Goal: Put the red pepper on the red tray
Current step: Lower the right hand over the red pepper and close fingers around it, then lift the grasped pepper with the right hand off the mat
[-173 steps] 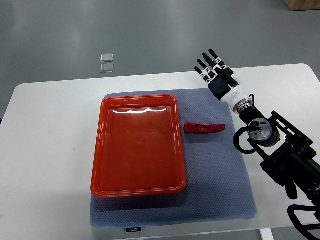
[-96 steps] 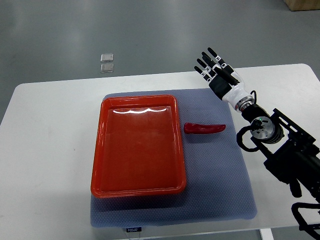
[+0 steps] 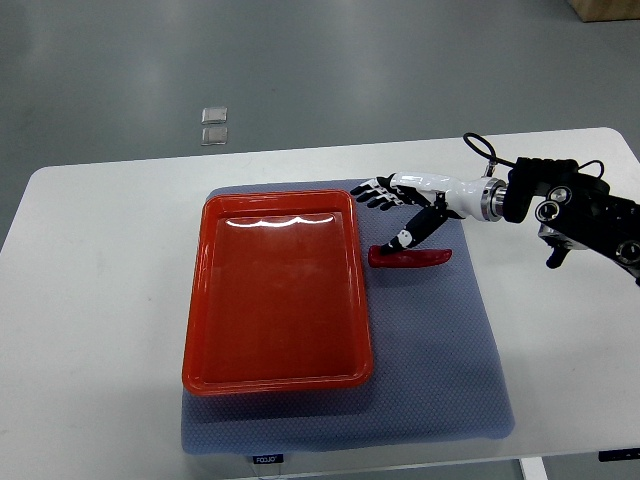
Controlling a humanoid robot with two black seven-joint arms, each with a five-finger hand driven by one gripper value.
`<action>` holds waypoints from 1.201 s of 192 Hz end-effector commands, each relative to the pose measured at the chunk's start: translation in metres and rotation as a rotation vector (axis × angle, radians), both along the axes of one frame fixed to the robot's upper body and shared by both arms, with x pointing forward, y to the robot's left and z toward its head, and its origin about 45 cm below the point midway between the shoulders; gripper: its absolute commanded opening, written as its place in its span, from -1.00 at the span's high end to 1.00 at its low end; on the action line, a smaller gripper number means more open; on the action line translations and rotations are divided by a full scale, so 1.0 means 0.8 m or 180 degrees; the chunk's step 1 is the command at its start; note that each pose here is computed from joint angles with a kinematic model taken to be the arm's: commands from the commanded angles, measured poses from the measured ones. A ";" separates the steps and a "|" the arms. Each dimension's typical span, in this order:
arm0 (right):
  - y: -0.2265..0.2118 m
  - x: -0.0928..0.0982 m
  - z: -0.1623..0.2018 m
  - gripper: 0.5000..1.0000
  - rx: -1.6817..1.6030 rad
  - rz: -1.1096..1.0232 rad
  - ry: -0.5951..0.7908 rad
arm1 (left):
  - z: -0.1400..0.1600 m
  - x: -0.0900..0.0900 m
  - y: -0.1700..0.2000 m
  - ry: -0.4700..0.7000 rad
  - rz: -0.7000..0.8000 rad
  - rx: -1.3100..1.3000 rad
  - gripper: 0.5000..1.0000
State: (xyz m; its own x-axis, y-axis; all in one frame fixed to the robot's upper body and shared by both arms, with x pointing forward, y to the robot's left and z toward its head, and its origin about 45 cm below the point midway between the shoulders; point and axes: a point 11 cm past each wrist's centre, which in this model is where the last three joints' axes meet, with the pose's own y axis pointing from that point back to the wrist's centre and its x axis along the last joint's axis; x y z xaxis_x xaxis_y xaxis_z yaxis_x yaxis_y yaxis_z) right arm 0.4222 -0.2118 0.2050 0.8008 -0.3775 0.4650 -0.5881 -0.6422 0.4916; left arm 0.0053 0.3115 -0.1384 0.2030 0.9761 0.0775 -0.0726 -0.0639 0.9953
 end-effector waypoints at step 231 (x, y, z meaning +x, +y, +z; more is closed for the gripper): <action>-0.005 -0.023 -0.057 0.15 -0.0666 0.0016 -0.0318 | 0.000 0.000 0.000 0.0005 -0.0005 0.0002 -1.00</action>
State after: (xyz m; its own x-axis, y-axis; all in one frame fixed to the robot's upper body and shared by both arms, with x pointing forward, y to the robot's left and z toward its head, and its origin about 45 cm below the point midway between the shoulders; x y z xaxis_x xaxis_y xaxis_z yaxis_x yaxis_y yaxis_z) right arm 0.4053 -0.2155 0.1624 0.7469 -0.2646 0.6100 -0.6396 -0.5367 0.5503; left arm 0.0052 0.3115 -0.1384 0.2042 0.9759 0.0776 -0.0714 -0.0642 0.9954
